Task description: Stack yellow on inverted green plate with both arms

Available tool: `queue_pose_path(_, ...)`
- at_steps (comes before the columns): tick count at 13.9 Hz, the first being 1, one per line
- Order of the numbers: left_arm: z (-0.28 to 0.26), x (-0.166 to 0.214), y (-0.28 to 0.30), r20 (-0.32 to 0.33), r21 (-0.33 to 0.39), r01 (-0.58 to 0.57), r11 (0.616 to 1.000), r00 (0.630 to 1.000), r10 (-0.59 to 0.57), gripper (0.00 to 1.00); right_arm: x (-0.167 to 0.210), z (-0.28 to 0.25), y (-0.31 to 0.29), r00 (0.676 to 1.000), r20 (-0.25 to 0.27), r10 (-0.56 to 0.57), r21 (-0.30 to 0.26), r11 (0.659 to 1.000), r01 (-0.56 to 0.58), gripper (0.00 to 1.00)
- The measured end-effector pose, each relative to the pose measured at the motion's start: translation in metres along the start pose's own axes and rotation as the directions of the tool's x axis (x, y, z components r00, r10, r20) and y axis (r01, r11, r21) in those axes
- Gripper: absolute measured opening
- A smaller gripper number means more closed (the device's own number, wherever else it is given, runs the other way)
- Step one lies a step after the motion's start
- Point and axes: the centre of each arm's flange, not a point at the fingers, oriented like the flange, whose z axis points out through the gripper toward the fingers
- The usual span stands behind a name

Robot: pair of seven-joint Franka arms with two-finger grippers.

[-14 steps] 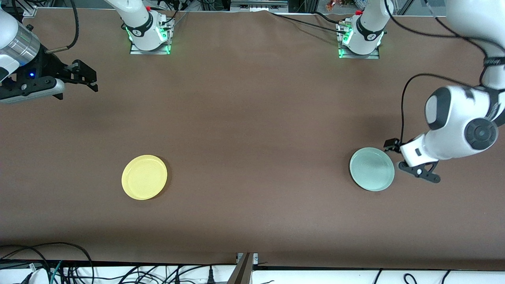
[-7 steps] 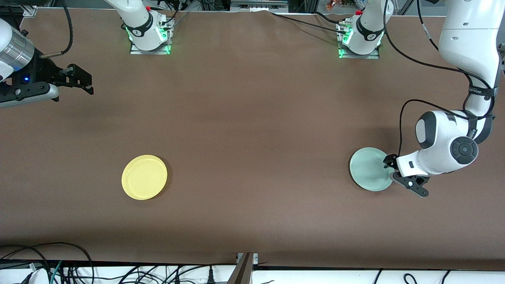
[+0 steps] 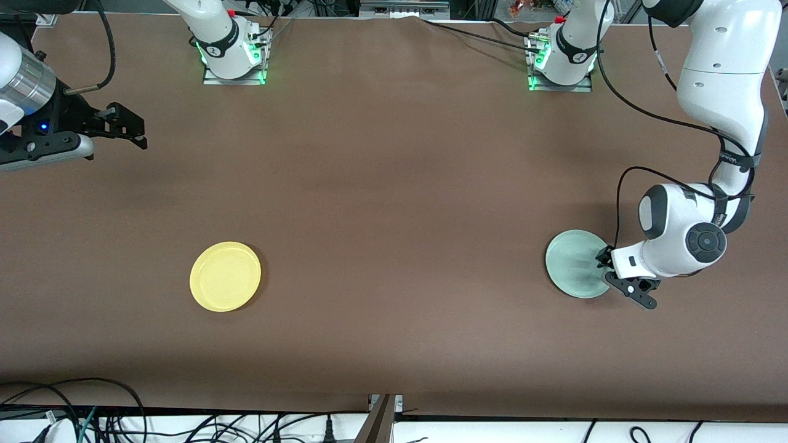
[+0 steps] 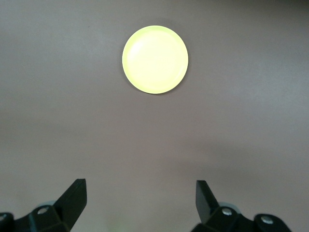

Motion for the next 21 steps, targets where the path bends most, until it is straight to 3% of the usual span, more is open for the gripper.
queue_pose_path(5, 0.003, 0.004, 0.001, -0.006, -0.006, -0.003, 1.000, 1.000, 0.003, 0.18, -0.001, 0.004, 0.003, 1.000, 0.009, 0.005, 0.001, 1.000, -0.005, 1.00)
queue_pose_path(7, -0.001, 0.008, 0.003, -0.007, -0.008, -0.012, 1.000, 1.000, 0.012, 0.09, -0.001, 0.005, 0.007, 1.000, 0.010, 0.013, 0.002, 1.000, -0.013, 1.00)
queue_pose_path(10, -0.013, 0.023, 0.016, 0.014, 0.009, -0.070, 0.997, 0.997, 0.070, 0.07, -0.002, 0.005, 0.008, 1.000, 0.011, 0.015, 0.002, 1.000, -0.015, 1.00)
queue_pose_path(15, -0.076, 0.077, 0.062, 0.148, 0.098, -0.229, 0.969, 0.966, 0.213, 0.03, -0.001, 0.010, 0.009, 1.000, 0.016, 0.015, 0.003, 1.000, -0.015, 1.00)
queue_pose_path(18, -0.115, 0.113, 0.105, 0.242, 0.217, -0.276, 0.936, 0.944, 0.223, 0.03, 0.000, 0.012, 0.009, 1.000, 0.014, 0.016, 0.002, 1.000, -0.016, 1.00)
queue_pose_path(21, -0.126, 0.139, 0.168, 0.308, 0.336, -0.261, 0.905, 0.938, 0.156, 0.03, 0.003, 0.014, 0.010, 1.000, 0.010, 0.017, 0.002, 1.000, -0.017, 1.00)
